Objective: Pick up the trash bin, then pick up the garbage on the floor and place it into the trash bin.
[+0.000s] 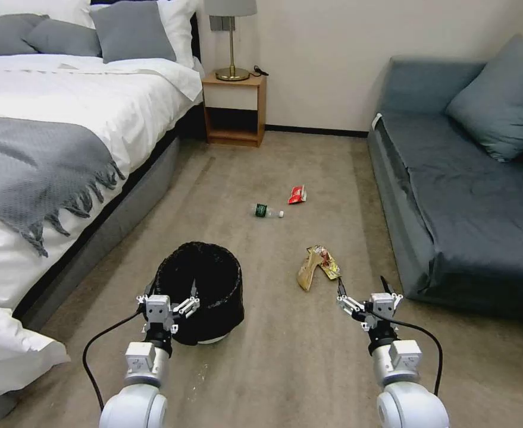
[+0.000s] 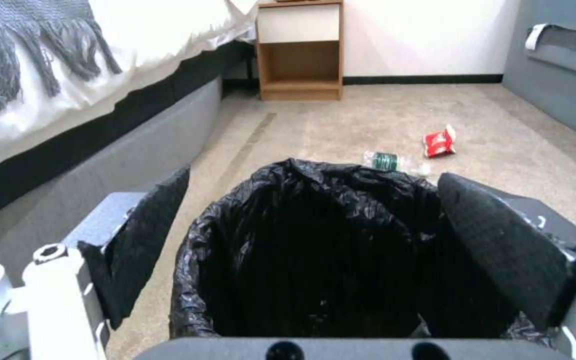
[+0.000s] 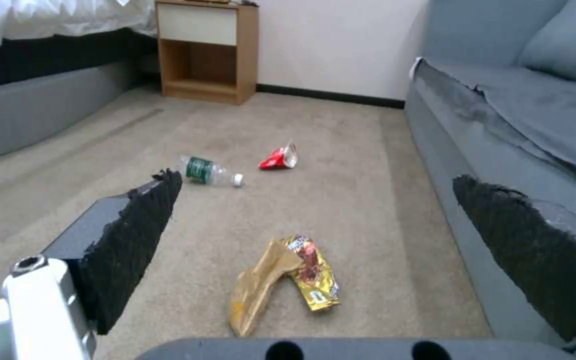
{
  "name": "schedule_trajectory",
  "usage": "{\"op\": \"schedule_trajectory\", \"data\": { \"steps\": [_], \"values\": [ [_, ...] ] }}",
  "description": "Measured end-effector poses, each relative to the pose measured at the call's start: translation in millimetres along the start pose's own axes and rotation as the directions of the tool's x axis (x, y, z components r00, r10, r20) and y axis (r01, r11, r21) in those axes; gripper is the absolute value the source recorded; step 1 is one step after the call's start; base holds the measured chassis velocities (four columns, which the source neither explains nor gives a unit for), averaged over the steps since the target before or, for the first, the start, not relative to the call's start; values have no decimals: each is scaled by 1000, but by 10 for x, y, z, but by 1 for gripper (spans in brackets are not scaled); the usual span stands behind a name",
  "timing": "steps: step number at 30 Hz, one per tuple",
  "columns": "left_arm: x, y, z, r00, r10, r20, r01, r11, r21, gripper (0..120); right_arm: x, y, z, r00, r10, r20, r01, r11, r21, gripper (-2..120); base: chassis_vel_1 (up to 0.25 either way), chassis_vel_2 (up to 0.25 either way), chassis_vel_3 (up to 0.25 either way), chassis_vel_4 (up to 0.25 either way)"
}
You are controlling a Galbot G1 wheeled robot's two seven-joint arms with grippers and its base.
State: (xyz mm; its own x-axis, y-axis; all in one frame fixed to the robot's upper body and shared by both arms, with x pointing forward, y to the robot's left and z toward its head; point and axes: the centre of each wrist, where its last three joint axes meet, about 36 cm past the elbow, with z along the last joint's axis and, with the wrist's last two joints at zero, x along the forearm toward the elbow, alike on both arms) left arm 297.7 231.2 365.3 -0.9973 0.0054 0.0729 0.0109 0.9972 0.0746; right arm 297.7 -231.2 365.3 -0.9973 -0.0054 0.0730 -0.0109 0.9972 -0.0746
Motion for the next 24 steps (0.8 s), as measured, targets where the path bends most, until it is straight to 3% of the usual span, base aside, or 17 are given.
{"op": "schedule_trajectory", "data": {
  "steps": [24],
  "values": [
    [0,0,-1,1000,0,-1,0,1000,0,100,1,0,-1,1000,0,0,0,1000,0,100,0,0,0,0]
  ]
}}
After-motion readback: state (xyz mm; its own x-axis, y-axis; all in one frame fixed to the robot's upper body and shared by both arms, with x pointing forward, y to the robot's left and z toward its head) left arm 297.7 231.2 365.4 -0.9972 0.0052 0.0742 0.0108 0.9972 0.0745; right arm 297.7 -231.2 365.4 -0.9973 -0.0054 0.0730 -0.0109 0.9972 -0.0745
